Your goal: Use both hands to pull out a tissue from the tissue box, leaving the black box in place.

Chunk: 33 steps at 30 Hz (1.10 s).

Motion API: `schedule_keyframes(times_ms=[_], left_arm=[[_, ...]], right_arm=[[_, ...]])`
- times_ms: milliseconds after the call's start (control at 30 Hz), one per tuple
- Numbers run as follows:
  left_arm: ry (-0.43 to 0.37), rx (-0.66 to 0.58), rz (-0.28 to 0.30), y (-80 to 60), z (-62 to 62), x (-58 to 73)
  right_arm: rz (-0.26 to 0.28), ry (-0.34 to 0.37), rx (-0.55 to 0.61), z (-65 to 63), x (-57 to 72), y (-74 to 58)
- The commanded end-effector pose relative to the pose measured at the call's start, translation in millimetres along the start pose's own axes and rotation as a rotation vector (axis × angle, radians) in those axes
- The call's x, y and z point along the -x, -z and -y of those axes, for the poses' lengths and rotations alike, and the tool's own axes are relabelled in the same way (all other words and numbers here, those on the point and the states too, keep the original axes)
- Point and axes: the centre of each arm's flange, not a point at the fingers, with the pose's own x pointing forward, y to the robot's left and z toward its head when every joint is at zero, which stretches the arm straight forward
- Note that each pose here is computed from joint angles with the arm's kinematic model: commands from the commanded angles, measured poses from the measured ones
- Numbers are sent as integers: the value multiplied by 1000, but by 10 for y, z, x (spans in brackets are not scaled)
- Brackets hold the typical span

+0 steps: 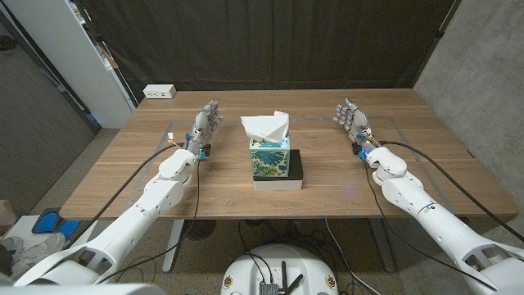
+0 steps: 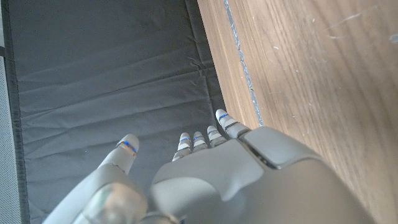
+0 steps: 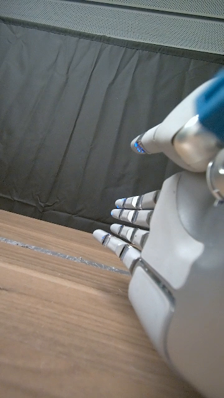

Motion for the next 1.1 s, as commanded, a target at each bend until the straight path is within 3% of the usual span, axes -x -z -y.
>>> schedule_keyframes(times_ms=[33,367,567,800,1100], left_arm=[[-11,0,28,-44,130,169],[-19,-38,36,-48,89,217],[-20,-51,73,-51,23,213],[45,-91,103,-75,-56,146],[118,-256,131,-163,-86,100]], right_arm=[[4,-46,19,-25,-98,3],[20,-43,31,-37,-120,-46],[18,-44,33,-62,-116,-39],[14,-37,44,-68,-136,-48],[3,-28,48,-65,-127,-34]])
